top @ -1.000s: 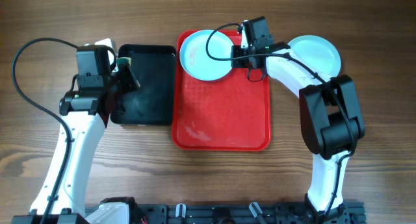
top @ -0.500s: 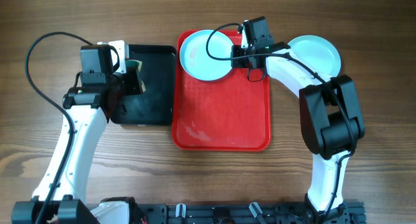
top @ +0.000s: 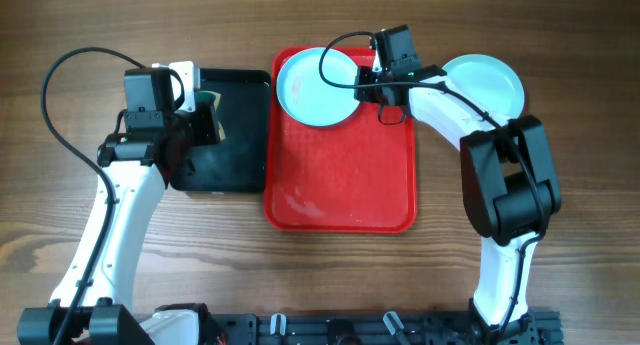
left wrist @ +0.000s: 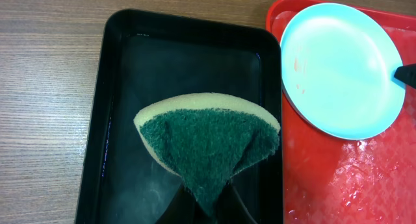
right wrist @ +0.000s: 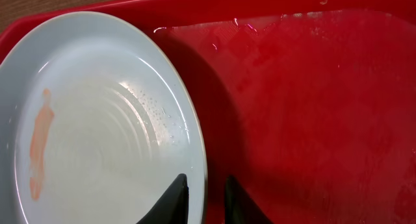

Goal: Clean dirty plates on tray and stack at the side
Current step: 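Grip the rim of the remaining pale-green plate with the right gripper, then drag the pale-green plate to the tray center with the right gripper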

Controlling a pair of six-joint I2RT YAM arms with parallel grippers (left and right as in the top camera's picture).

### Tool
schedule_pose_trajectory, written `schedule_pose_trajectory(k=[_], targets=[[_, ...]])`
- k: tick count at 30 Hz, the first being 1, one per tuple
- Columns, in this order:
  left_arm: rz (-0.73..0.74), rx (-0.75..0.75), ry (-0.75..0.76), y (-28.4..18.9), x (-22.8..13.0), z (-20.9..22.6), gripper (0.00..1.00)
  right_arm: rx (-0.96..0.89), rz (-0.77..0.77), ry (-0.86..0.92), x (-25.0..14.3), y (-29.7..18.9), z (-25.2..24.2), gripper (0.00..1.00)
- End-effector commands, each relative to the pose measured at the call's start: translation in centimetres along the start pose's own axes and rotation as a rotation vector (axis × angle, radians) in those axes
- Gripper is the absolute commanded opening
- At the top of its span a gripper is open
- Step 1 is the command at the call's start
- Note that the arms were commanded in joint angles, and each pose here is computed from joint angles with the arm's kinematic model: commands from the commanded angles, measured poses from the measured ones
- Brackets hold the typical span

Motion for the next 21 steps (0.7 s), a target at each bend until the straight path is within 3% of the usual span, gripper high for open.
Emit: schedule_pose_trajectory(k=[1,3,8,13,21], targets=[[-0.004,-0.02,0.02,0.0,0.3,-0.3,0.04,-0.019,0.044,0.031,-1.7,1.9,-0.5,0.18],[-0.004,-0.02,0.019,0.0,0.3,-0.3,0.04,-0.02,0.05,0.03,-2.1,2.7,-0.6,0.05],[-0.004,-0.02,0.02,0.0,0.3,-0.3,0.04,-0.02,0.044,0.0,-1.6,1.9,-0.6,0.04],[-0.004,-0.02,0.02,0.0,0.3,-0.3,0.04,-0.075,0.076,-0.029,-1.0,-2.6,-0.6,0.04],[0.002,-0.037,0.02,0.0,0.2,-0.5,0.04,-0.116,0.327,-0.016,-5.4,-6.4,-1.0,0.04]])
Point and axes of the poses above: each gripper's point midway between its finger pads, its own y axis out along the fingers, its own z axis along the line the jaws close on, x = y × z, the point moved 5 cm from there along -y, back along the fingers, and after that the axes turned 13 degrees about -y, right-handed, at the moved point
